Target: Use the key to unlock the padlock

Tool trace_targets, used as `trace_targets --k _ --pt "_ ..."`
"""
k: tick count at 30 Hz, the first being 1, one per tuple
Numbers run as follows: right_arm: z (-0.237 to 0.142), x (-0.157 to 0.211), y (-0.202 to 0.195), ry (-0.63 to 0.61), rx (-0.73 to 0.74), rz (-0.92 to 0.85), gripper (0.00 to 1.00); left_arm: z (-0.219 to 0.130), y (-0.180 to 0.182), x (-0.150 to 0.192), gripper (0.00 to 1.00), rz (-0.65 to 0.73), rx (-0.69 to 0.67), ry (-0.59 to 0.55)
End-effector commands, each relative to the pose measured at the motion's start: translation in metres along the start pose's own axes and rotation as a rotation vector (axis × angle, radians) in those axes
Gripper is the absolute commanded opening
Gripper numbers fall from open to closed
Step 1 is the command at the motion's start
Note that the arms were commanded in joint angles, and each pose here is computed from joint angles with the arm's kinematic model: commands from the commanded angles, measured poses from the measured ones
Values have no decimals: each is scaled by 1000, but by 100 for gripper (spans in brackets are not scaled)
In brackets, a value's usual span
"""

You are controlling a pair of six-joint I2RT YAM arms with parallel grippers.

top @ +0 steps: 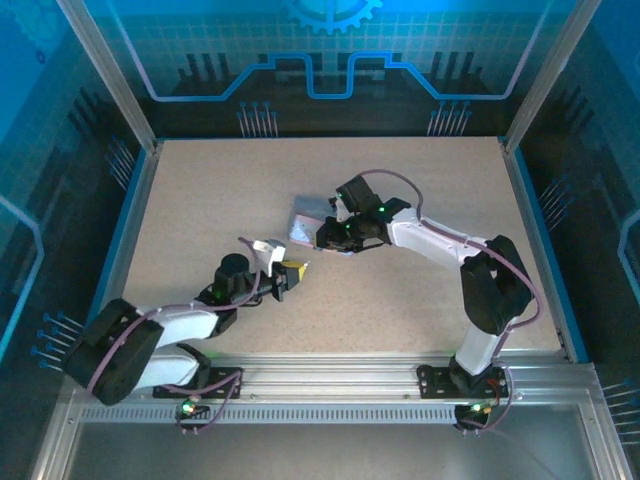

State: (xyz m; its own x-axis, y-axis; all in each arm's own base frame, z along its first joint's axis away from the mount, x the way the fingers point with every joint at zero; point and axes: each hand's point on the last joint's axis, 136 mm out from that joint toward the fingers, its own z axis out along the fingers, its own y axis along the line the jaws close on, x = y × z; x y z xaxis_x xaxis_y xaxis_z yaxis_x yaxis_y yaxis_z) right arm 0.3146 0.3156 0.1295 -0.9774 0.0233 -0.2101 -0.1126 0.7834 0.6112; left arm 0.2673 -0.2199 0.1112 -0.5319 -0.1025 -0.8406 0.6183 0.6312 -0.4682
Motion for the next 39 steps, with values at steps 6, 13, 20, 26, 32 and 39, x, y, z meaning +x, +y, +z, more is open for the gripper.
trace_targets --k 6,13,20,26,32,39 --pt "-21 -5 28 -27 -141 1 0 12 -16 -31 0 2 121 -153" --pt "-24 -6 30 -34 -150 10 0 21 -9 -24 0 -43 133 -165" --pt "-27 -6 30 -43 -156 20 0 18 -11 -32 0 -34 131 -189" --pt "-28 -5 32 -44 -181 24 0 23 -13 -34 0 -75 160 -178" --pt "-29 -6 31 -41 -213 50 0 18 -18 -41 0 -63 167 -202" --pt "-33 -5 33 -45 -240 61 0 22 -14 -39 0 -78 159 -193"
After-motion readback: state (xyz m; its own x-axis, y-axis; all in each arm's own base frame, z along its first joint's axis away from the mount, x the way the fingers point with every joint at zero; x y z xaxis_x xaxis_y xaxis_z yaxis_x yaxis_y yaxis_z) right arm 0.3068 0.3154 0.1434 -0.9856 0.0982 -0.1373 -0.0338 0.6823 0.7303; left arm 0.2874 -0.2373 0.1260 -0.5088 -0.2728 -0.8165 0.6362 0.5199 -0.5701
